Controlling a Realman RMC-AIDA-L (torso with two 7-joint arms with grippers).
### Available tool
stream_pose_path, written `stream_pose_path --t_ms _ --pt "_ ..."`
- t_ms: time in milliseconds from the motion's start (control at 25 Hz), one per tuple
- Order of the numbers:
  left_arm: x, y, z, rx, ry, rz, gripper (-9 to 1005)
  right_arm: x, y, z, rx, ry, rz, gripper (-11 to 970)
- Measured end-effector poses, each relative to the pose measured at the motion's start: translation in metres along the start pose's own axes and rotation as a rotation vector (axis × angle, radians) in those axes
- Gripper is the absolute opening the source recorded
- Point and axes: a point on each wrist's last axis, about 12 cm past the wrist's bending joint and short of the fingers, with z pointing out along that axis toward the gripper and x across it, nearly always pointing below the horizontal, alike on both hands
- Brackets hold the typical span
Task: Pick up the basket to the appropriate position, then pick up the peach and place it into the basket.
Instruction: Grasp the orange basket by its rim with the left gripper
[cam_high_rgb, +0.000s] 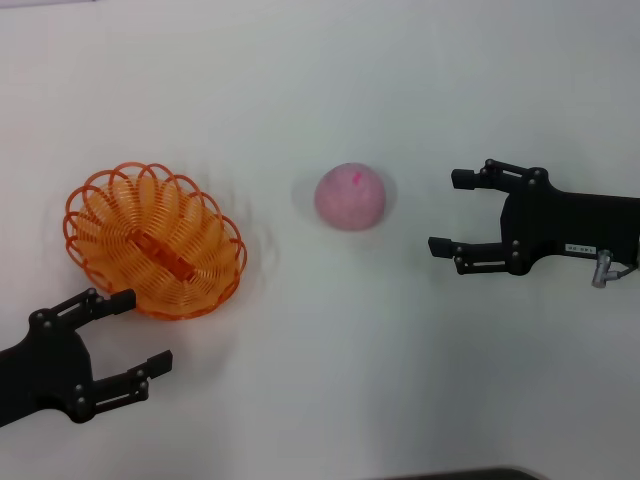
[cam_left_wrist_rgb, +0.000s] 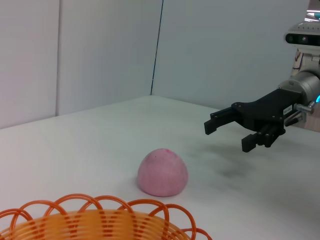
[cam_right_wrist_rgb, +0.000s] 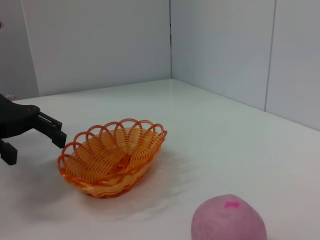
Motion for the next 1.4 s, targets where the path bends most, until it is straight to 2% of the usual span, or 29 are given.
stream_pose_path --t_ms 400,720,920,1200,1400 --pt "0.000 -0.001 0.000 0.002 -0.007 -0.002 837 0.000 0.001 0.000 -0.007 -0.005 0.002 944" --pt "-0.009 0.001 -0.014 -0.072 -0.114 -0.036 837 -0.001 0.001 0.002 -0.011 -0.008 0.000 942" --pt "-0.016 0.008 -0.019 -0.096 -0.115 -0.128 838 -0.004 0.000 0.002 -0.019 -0.014 0.006 941" --pt "-0.030 0.022 -0.017 -0.075 -0.094 -0.280 837 -0.005 0.000 0.003 -0.022 -0.019 0.004 940" --pt "-0.041 0.042 -0.018 -0.095 -0.050 -0.446 837 -0.007 -0.001 0.004 -0.025 -0.022 0.012 938"
